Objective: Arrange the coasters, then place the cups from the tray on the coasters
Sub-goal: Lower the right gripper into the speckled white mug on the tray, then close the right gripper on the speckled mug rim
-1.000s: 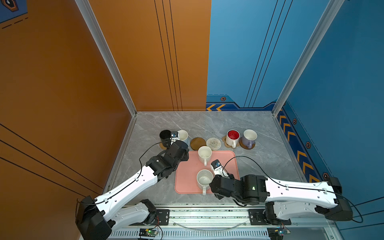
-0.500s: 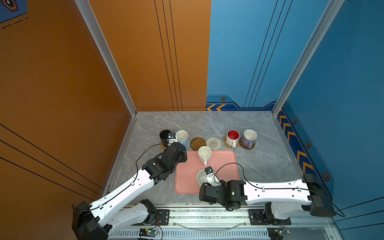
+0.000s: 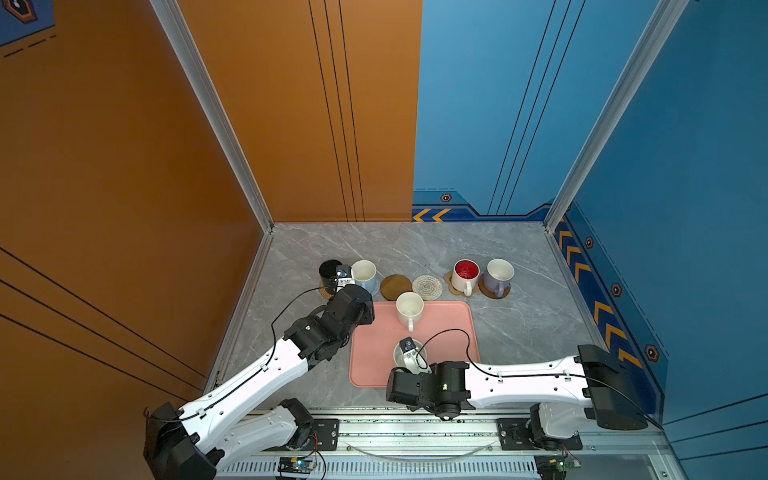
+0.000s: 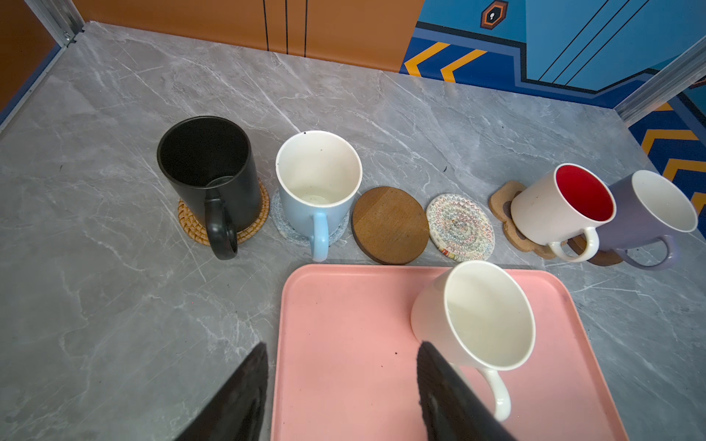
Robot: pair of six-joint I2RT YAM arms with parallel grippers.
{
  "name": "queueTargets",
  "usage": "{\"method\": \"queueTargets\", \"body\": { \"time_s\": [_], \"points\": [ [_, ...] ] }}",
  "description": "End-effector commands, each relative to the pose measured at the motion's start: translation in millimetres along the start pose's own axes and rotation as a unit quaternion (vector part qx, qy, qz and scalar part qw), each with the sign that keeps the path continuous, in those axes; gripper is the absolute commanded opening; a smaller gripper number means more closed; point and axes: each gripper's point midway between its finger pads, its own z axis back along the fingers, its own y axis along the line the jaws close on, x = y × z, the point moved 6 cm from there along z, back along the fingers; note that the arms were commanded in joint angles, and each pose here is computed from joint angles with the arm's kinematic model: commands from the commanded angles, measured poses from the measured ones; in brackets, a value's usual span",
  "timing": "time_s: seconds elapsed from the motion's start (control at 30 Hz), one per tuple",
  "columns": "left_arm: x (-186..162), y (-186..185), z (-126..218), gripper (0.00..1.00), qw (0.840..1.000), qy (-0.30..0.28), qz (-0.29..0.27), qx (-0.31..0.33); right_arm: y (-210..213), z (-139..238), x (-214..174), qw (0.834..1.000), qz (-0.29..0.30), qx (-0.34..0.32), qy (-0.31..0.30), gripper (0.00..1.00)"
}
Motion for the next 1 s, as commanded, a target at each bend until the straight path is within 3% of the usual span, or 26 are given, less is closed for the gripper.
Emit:
{"method": "queueTargets", "body": {
  "time_s": [0.0,0.67,0.97],
  "points": [
    [-1,3,2,0.63,1.000,-0.001,-0.008,0.006,4,-4,3,1.000,0.001,0.003,0.006,0.65],
    [-3,5,-1,0.63,1.000,0.004,-0.004,0.010,-20,-14,-1,0.999,-0.020,-0.020,0.016,0.60],
    [-4,4,-1,0.63,1.000,0.006,-0.005,0.009,-13,-17,3,1.000,-0.010,-0.015,0.017,0.47]
  ]
}}
